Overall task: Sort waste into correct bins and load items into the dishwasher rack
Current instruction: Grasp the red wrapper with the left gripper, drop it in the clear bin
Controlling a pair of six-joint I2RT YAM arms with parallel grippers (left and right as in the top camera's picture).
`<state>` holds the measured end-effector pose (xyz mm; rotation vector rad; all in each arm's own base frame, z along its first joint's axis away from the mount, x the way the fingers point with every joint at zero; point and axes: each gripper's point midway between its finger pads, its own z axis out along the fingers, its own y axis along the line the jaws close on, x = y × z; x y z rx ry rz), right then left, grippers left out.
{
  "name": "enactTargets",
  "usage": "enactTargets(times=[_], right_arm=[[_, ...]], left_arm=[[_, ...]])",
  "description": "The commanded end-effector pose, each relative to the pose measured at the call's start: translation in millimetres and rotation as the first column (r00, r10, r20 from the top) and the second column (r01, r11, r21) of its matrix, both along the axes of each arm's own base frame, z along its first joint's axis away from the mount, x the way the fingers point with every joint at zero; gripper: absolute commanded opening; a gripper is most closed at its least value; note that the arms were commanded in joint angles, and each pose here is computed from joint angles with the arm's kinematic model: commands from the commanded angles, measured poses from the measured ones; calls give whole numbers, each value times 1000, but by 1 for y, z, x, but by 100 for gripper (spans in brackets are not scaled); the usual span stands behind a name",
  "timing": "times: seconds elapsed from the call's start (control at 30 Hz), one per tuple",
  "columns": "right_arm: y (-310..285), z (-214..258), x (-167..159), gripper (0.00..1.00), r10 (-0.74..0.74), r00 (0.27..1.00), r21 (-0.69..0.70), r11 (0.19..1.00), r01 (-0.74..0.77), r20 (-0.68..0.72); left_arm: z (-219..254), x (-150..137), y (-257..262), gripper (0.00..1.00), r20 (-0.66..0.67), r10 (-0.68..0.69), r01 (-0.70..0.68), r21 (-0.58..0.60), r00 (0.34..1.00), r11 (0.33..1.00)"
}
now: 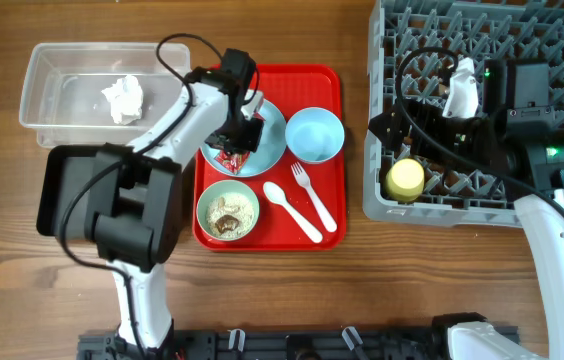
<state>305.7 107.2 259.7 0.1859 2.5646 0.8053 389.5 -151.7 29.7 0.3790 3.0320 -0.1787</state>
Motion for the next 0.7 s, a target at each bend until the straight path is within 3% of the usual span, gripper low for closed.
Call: enactTargets(times=[0.0,0.1,0.23,0.27,0.33,0.53,0.67], right_arm=[[3,12,-2,100,4,1000,21,1000,-5,23],[3,12,-2,100,4,1000,21,1000,-5,23],[3,12,-2,100,4,1000,21,1000,-5,23],[3,12,-2,100,4,1000,21,1000,-5,23],[3,12,-2,100,4,1000,21,1000,-5,23],[3,12,-2,100,4,1000,21,1000,-5,23],[3,12,-2,100,5,1000,21,1000,-5,23]], left_arm=[[89,25,-3,4,197,98,-77,-112,976,991],[107,24,-3,5,238,88,-60,-122,967,991],[82,20,0,56,192,41,-25,-85,981,996],[70,18,1,65,167,36,-24,-76,985,997],[44,14,2,75,115,34,-27,-57,993,998],[-4,12,2,77,24,29,-28,-29,999,999],[-16,11,2,65,3,29,-29,-22,1000,999]])
